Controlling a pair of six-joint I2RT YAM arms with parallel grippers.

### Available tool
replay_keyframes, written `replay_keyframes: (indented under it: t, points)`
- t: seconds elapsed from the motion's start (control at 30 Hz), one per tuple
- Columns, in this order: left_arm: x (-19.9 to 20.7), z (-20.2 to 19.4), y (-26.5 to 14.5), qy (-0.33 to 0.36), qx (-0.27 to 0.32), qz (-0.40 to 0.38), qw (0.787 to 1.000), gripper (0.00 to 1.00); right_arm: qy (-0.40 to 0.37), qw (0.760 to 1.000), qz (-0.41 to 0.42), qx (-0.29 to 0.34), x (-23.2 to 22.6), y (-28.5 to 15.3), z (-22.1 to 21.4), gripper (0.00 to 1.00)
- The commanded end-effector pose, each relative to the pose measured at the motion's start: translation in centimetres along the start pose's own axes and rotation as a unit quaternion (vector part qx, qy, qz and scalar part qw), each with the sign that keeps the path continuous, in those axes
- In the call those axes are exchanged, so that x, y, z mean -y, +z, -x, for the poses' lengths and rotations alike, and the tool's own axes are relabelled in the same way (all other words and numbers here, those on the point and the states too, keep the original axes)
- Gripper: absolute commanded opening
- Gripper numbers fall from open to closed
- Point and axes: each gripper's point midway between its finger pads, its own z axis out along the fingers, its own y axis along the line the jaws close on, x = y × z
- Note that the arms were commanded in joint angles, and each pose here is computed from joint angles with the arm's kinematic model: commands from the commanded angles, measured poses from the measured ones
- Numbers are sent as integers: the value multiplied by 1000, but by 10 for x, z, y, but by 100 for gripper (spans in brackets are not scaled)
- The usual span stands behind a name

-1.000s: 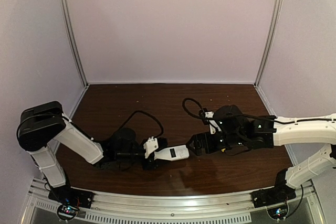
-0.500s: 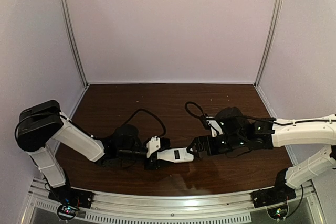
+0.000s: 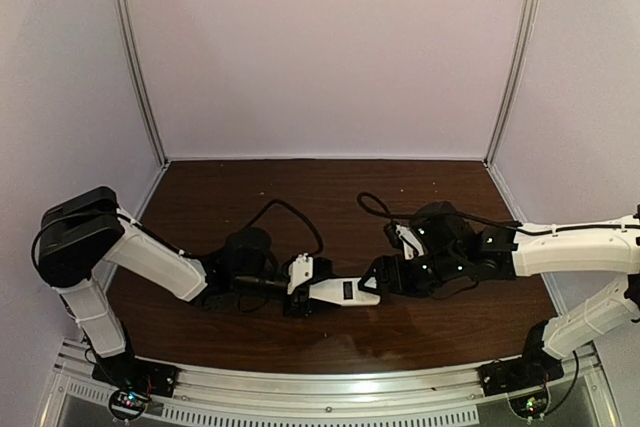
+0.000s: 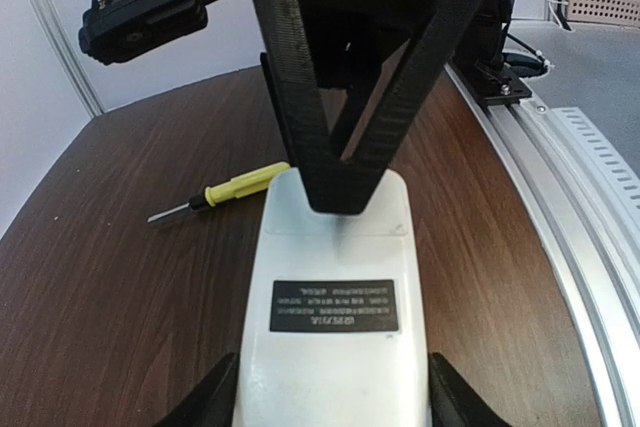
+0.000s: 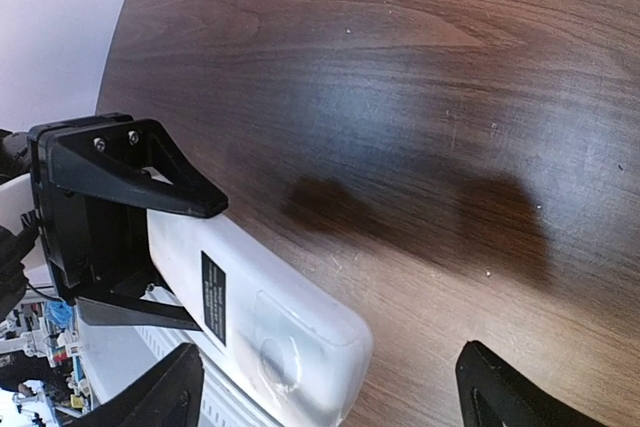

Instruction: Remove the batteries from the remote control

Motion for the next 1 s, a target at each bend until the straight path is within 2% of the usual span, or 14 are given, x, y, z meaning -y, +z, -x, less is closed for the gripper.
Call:
replay_keyframes:
  t: [0.0,0.5,0.97]
  points:
    - [-6,10,1,16,24,-13,999,0,25,1000,-11,9,5,-2,5,87]
    - [-7,5,8,4,25,-24,999,0,46,999,-3,0,7,6,1,68]
    - [-9,1,12,0,23,-25,999,0,68,998,-9,-8,15,13,-6,59]
